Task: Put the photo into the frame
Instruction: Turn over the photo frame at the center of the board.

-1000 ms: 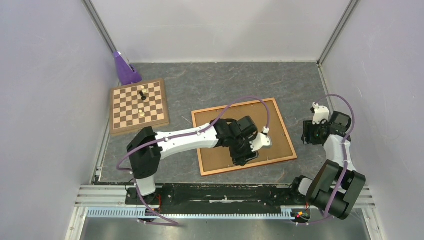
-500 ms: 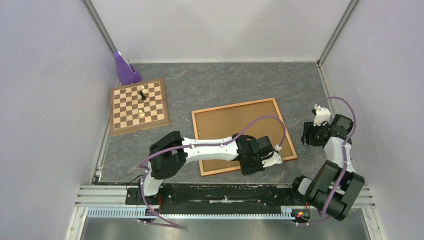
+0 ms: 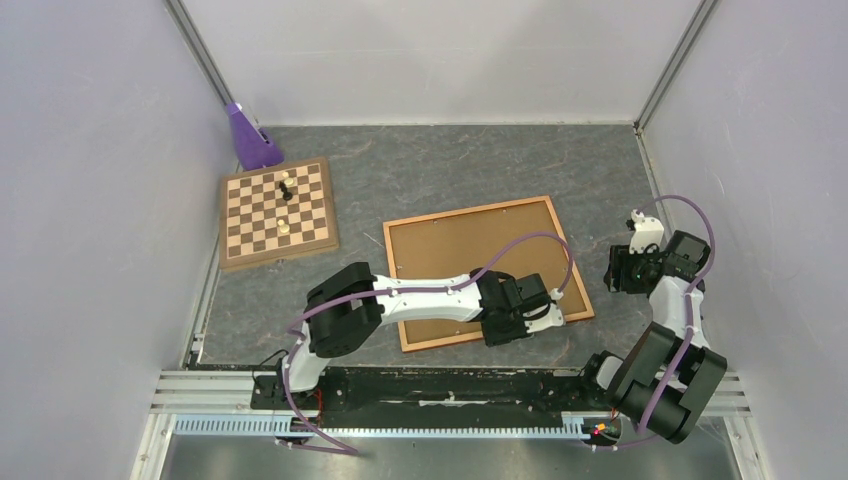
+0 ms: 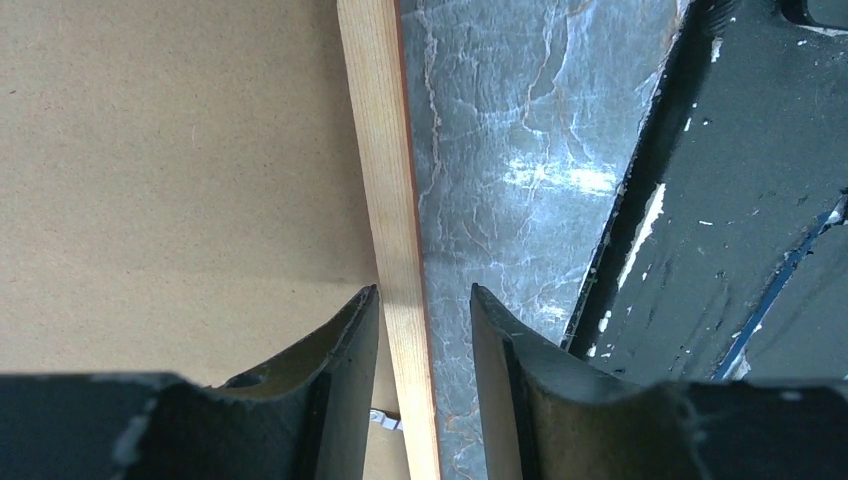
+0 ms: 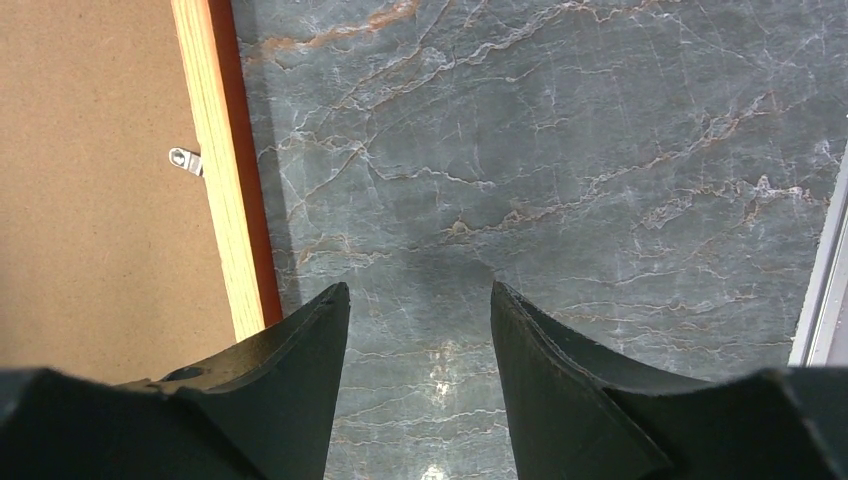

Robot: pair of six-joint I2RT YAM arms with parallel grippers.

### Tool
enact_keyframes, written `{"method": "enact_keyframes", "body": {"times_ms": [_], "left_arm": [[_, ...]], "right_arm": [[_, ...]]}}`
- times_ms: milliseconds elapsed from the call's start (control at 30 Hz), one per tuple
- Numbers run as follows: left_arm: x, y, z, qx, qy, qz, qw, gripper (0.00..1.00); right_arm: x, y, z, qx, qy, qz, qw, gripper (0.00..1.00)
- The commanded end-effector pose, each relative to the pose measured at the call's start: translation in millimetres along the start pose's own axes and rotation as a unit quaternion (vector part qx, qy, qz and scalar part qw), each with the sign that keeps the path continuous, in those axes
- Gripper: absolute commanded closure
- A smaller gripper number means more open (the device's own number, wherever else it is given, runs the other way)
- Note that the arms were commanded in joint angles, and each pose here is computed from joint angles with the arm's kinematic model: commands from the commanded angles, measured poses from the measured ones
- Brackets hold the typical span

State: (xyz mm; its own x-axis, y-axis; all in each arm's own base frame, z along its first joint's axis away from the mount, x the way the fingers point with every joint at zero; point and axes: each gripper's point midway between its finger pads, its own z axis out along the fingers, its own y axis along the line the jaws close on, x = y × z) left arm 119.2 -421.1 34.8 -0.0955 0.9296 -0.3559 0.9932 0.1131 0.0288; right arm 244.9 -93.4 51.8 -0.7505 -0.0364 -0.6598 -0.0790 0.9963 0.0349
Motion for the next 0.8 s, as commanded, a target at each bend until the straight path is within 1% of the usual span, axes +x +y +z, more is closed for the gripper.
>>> {"method": "enact_keyframes", "body": {"times_ms": [0,233,367,467,533,767], "left_arm": [[-15,4,-1,-0.009,-0.018,0.004,1.0,0.56],[-8,4,7,-0.009,-0.006,-0.001,1.0,0.63],[-6,2,10,-0.008,-0.003,-0.004,1.0,0.7],[-7,2,9,-0.008,-0.004,-0.006,1.0,0.82],[-9,3,8,-0.008,-0.006,-0.006,1.0,0.97],[-22,12,-11,-0.019,-0.025,-0.007,0.999,0.98]], "right_arm": [[-8,-1,-2,0.0,-0.019,-0.012,1.0,0.43],[-8,-1,-2,-0.003,-0.019,-0.011,1.0,0.43],[-8,-1,-3,-0.004,-0.02,-0.012,1.0,0.44],[-9,-1,-4,-0.008,-0.023,-0.011,1.0,0.43],[-13,3,-5,-0.019,-0.031,-0.017,0.999,0.42],[-27,19,-15,-0.058,-0.059,-0.029,0.996,0.33]]}}
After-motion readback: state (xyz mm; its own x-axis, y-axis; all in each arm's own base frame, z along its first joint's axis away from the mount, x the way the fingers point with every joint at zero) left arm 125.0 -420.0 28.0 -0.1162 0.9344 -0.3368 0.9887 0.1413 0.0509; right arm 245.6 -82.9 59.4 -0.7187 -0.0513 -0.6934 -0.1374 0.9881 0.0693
